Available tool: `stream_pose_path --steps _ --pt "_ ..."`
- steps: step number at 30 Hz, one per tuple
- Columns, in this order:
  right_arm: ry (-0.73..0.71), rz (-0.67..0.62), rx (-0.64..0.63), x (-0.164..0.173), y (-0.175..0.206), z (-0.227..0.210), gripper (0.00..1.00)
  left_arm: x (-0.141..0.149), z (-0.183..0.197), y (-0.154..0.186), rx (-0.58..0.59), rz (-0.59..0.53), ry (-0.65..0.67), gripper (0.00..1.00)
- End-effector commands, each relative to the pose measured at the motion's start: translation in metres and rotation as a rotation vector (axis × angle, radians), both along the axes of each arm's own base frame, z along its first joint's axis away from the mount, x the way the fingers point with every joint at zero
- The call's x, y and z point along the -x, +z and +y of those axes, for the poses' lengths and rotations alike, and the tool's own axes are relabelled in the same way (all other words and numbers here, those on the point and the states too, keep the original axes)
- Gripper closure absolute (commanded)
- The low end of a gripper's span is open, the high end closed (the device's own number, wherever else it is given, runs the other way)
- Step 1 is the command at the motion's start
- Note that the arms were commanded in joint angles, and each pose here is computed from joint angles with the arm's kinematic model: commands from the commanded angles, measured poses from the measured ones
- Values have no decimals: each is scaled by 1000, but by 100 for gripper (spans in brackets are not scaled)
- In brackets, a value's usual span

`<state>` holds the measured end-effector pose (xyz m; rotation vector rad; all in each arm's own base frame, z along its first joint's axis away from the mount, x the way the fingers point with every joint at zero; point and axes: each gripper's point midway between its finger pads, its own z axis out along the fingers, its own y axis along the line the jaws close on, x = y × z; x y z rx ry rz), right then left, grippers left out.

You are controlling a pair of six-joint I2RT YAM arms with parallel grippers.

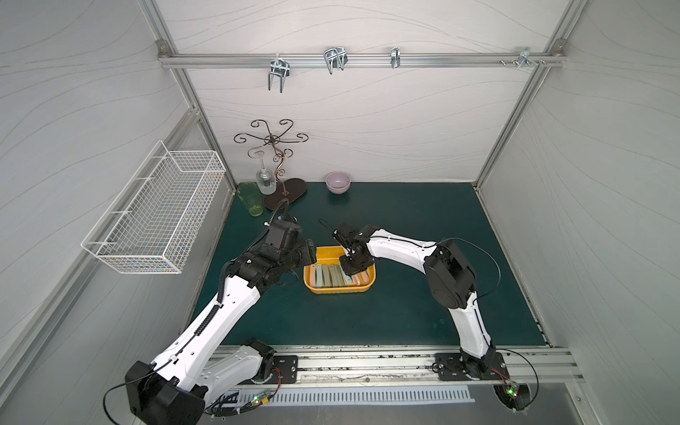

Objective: Take the fruit knife out of the storage box
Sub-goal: Pick up the fruit knife from the storage box.

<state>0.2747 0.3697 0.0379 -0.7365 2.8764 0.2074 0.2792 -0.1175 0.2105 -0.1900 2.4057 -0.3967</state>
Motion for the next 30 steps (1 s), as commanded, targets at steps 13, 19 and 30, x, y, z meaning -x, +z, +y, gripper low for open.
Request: stream_pose_path --steps 13,19,30 --pt "-3 -54 -16 -5 30 -5 100 -14 -15 24 54 -76 -16 33" --pt "-21 -36 -105 -11 49 -1 100 -16 -16 24 57 -79 -17 33" --pt "-90 -22 -243 -26 97 -21 100 -18 -22 24 59 -79 -31 34"
